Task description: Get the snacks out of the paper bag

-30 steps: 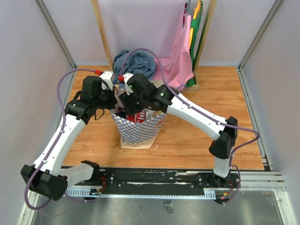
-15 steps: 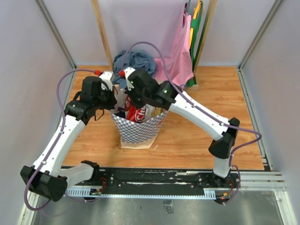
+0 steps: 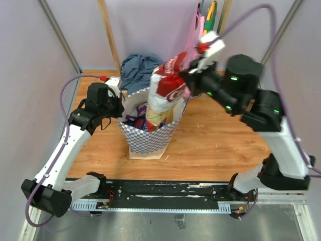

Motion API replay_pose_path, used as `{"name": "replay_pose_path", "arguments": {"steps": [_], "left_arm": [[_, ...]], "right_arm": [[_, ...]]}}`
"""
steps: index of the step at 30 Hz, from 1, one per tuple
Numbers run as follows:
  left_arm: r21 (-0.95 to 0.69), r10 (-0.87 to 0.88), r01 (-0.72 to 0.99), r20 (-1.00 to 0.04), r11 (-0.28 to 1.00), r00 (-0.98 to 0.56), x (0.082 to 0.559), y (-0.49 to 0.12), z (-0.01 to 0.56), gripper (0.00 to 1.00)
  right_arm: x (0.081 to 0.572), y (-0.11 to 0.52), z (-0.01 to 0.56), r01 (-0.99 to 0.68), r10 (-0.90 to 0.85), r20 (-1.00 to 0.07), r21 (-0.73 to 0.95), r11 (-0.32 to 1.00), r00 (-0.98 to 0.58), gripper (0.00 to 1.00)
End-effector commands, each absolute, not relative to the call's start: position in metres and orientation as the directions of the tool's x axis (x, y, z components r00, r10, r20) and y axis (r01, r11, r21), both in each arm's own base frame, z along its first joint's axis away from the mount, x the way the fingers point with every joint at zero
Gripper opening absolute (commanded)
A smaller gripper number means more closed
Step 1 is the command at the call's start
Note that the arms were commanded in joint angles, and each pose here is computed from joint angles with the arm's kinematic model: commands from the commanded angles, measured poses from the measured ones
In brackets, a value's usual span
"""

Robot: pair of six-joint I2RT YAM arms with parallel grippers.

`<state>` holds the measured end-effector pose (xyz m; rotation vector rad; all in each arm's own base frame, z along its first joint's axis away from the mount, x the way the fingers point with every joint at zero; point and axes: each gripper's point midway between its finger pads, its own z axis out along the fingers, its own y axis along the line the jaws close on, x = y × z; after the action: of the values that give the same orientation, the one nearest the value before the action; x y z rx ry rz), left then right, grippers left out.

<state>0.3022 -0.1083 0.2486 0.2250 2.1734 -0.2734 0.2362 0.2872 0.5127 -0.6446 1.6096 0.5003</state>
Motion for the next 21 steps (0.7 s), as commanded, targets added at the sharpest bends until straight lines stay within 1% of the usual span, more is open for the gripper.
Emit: {"name": "replay_pose_path", "arguments": {"steps": [1,5,7,9,12,14,16,19,21], "left_arm": [[-0.101,0.057,0.257,-0.838,0.961,-0.543,0.306,-0.107,0.256,0.01],[-0.086,0.060,0.239,-0.838,0.967,-0.542,0.313,-0.105,0.257,0.00],[-0.059,0.057,0.202,-0.849,0.978,-0.525,0.320,-0.098,0.261,0.01],[-0.031,0.056,0.163,-0.863,0.986,-0.502,0.328,-0.091,0.267,0.00],[0.009,0.062,0.118,-0.887,0.993,-0.457,0.341,-0.083,0.281,0.00],[0.034,0.073,0.100,-0.903,0.994,-0.422,0.350,-0.080,0.294,0.00],[0.060,0.091,0.091,-0.919,0.994,-0.383,0.360,-0.078,0.309,0.01],[0.119,0.143,0.096,-0.940,0.988,-0.309,0.375,-0.077,0.333,0.01],[0.157,0.178,0.102,-0.948,0.982,-0.262,0.385,-0.078,0.350,0.01]], "right_arm": [[0.225,0.188,0.578,-0.450,-0.017,-0.994,-0.062,0.891,0.104,0.01],[0.205,0.119,0.591,-0.334,0.055,-0.983,-0.006,0.942,0.174,0.01],[0.197,0.089,0.591,-0.278,0.072,-0.978,0.016,0.961,0.193,0.01],[0.196,0.065,0.580,-0.186,0.045,-0.982,0.010,0.982,0.183,0.01],[0.201,0.040,0.546,-0.023,-0.043,-0.992,-0.046,0.999,0.120,0.01],[0.207,0.039,0.519,0.037,-0.099,-0.993,-0.097,0.995,0.070,0.01],[0.214,0.048,0.492,0.057,-0.150,-0.988,-0.148,0.987,0.022,0.01],[0.229,0.067,0.452,0.036,-0.183,-0.982,-0.185,0.982,-0.051,0.01],[0.246,0.077,0.420,0.001,-0.185,-0.974,-0.187,0.982,-0.128,0.01]]}}
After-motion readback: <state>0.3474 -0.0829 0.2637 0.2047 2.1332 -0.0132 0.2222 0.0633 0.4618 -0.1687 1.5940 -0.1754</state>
